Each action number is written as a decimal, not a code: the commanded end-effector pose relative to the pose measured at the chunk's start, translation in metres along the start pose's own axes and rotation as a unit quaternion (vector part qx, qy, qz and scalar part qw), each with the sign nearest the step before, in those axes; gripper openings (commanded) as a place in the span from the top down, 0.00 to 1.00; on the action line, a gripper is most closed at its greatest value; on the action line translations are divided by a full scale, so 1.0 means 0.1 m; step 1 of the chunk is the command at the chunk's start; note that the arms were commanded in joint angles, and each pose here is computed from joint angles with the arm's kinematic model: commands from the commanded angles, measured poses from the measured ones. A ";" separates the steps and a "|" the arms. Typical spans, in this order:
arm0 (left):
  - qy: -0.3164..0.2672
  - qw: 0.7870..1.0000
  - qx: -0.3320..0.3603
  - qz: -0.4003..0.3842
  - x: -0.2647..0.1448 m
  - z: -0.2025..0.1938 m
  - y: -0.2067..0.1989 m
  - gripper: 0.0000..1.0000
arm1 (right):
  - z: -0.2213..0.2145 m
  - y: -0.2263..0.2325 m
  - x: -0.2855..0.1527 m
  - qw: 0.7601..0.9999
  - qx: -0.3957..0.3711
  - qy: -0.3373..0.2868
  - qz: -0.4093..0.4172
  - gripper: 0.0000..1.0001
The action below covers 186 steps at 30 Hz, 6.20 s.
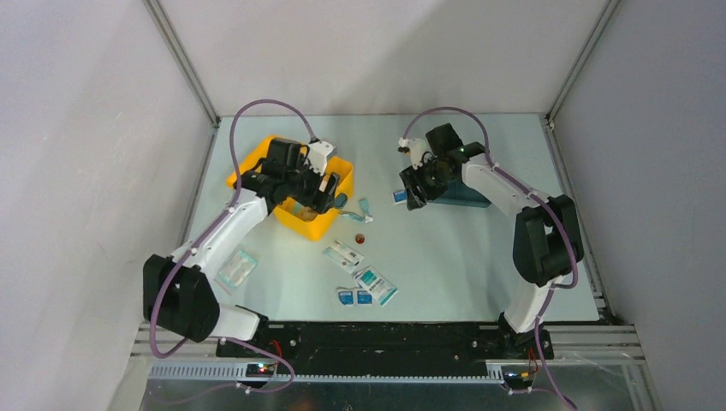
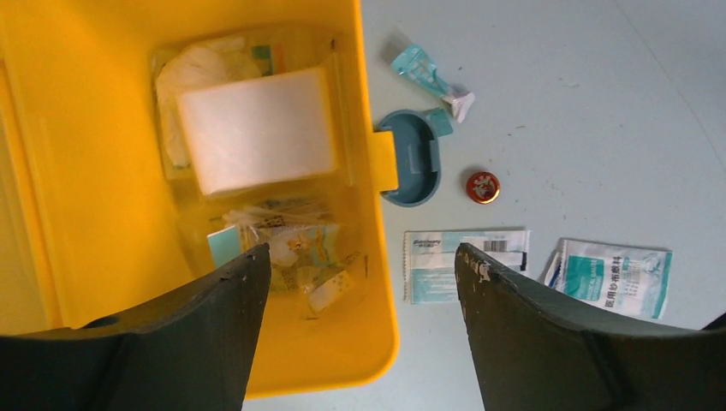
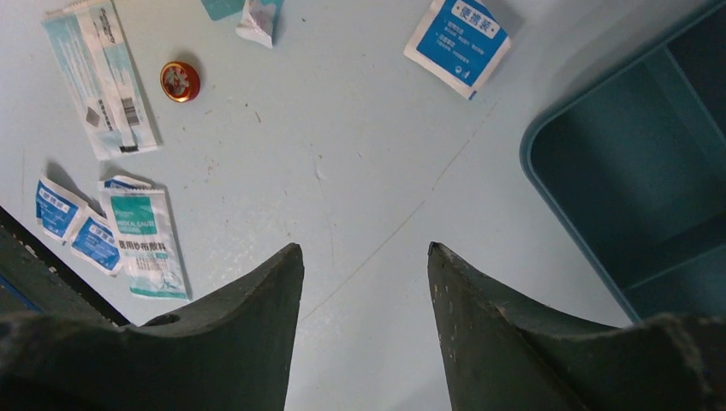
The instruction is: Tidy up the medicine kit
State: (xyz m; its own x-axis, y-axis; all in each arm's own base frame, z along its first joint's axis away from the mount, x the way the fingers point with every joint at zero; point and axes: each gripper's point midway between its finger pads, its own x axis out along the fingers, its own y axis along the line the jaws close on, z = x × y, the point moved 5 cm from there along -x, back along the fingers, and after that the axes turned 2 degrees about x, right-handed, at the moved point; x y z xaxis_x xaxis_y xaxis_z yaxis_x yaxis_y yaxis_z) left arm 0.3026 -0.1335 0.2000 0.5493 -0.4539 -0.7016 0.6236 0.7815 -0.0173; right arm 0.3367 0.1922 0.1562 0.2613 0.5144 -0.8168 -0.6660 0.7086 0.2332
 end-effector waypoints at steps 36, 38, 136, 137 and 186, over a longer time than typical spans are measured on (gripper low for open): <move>0.267 0.938 -0.168 0.144 -0.69 -2.18 1.33 0.22 | -0.04 0.65 -0.21 0.993 -0.111 -0.018 0.045 0.38; 0.275 0.935 -0.175 0.136 -0.64 -2.24 1.36 0.25 | -0.06 0.65 -0.21 0.993 -0.113 -0.015 0.043 0.38; -0.132 0.677 -0.722 0.059 0.53 0.12 0.95 1.00 | -0.03 0.78 -0.33 0.986 -0.139 -0.047 0.074 0.41; -0.129 0.672 -0.727 0.060 0.54 0.11 0.95 0.97 | -0.03 0.78 -0.32 0.986 -0.139 -0.047 0.074 0.41; -0.185 0.944 -0.266 0.061 -0.70 0.21 0.41 0.05 | -0.20 -1.47 0.10 0.962 0.216 -0.010 -0.168 0.57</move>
State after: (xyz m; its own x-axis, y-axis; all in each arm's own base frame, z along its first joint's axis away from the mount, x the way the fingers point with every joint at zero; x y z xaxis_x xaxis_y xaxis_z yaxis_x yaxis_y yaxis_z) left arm 0.3007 -0.0880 0.2414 0.7352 -0.4563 -0.5012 0.2085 0.8559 -0.4733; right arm 0.4040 0.0821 0.0972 0.3840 0.2476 -0.8895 -0.2278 0.9590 0.1686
